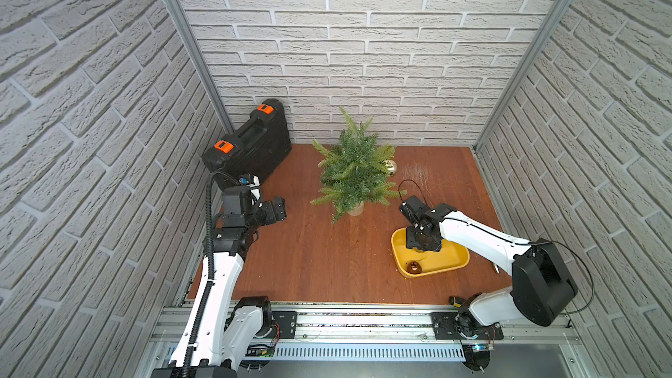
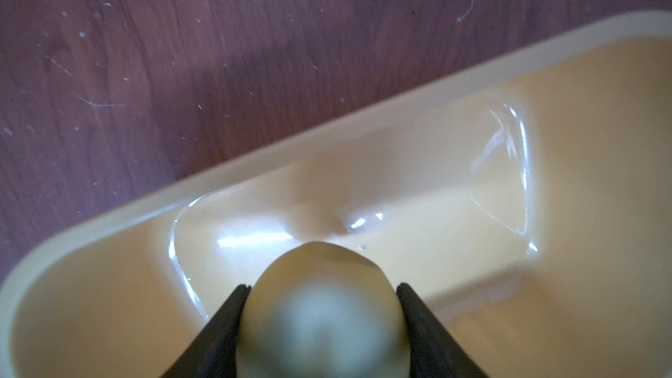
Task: Decorate the small christmas tree with ornaments
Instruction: Adjust an ornament in the container.
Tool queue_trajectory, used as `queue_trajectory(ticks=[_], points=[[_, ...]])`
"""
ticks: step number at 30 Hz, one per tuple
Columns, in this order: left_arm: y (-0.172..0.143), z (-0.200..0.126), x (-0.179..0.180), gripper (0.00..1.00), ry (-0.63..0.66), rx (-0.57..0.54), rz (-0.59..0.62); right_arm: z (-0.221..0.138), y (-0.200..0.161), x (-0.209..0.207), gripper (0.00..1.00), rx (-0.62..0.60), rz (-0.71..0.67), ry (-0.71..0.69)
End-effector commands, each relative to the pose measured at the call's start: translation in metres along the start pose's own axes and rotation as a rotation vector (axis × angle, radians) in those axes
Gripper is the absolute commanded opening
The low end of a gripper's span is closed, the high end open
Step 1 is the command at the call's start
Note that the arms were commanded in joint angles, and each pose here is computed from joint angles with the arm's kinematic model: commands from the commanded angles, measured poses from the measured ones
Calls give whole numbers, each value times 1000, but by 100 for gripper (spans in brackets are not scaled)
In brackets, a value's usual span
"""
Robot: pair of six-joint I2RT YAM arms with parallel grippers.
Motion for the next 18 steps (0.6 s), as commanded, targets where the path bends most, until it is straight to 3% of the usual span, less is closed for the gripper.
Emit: queue_trajectory(ticks=[1,18], points=[[3,0,0,98,-10,-29,-6,5,7,4,62,2,-14,-4],[3,-1,0,98,-10,-35,-6,18,10,-27,70,40,-33,-207]])
Point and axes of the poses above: each gripper's point midway between its finger pads, its own z axis out along the fingers, its own x axis along the line the jaws close on, y = z × x, the point moved 7 cm from there along -z, back along the fingers, and after that the axes turned 14 degrees about -z, right-handed, at the moved point
